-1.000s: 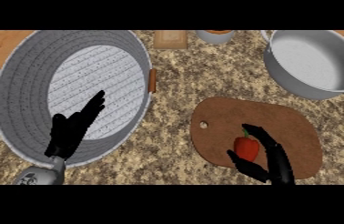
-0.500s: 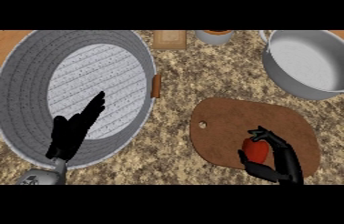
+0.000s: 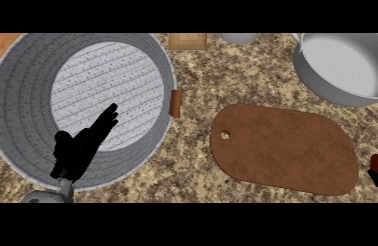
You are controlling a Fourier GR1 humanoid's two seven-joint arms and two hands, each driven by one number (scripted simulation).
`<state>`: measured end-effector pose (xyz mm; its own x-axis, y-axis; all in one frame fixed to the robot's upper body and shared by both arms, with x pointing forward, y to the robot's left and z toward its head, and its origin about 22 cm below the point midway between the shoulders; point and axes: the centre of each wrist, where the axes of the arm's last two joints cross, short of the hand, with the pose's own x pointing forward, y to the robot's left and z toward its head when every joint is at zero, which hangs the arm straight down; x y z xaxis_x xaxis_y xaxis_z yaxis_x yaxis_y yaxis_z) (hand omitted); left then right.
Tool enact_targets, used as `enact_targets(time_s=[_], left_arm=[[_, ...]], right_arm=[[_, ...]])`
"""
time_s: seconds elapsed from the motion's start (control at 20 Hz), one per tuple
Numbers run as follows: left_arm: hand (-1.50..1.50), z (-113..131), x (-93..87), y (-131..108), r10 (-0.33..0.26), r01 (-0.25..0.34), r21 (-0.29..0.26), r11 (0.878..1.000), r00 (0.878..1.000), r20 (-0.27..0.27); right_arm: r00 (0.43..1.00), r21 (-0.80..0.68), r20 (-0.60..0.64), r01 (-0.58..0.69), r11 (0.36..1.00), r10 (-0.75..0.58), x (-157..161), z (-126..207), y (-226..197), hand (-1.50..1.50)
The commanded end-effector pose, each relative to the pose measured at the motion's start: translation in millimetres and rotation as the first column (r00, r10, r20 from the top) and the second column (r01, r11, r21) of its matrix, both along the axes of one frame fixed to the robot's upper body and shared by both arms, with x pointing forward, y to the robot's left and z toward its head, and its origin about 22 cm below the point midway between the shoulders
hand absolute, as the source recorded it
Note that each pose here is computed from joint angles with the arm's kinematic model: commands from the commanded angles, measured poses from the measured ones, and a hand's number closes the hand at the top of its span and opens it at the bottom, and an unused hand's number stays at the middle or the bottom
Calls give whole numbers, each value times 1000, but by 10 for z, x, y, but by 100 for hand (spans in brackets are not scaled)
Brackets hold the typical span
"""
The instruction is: Pick the bell pepper from the cutting board and place it in the pot
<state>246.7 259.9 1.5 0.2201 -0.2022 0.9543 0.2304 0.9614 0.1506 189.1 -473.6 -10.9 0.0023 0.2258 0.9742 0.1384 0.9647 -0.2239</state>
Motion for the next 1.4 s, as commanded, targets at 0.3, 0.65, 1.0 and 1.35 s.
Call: enact_targets(time_s=[0.3,0.65,1.0,1.35], left_arm=[[0,-45,60,-321,-49,49,-52,997,999,-6],[0,-56,129,-308,-46,44,-36,998,998,-31],[0,-168,34,-281,-55,54,-35,998,998,-28],[0,-142,189,-236,-50,49,-37,998,998,-32]], right_arm=[[992,-157,117,73,985,-55,-162,610,-1023,150],[980,-316,196,89,945,-27,-127,785,-1205,150],[979,-468,199,131,874,-40,214,1198,-1258,150],[985,-540,170,110,835,-20,775,1784,-1097,150]])
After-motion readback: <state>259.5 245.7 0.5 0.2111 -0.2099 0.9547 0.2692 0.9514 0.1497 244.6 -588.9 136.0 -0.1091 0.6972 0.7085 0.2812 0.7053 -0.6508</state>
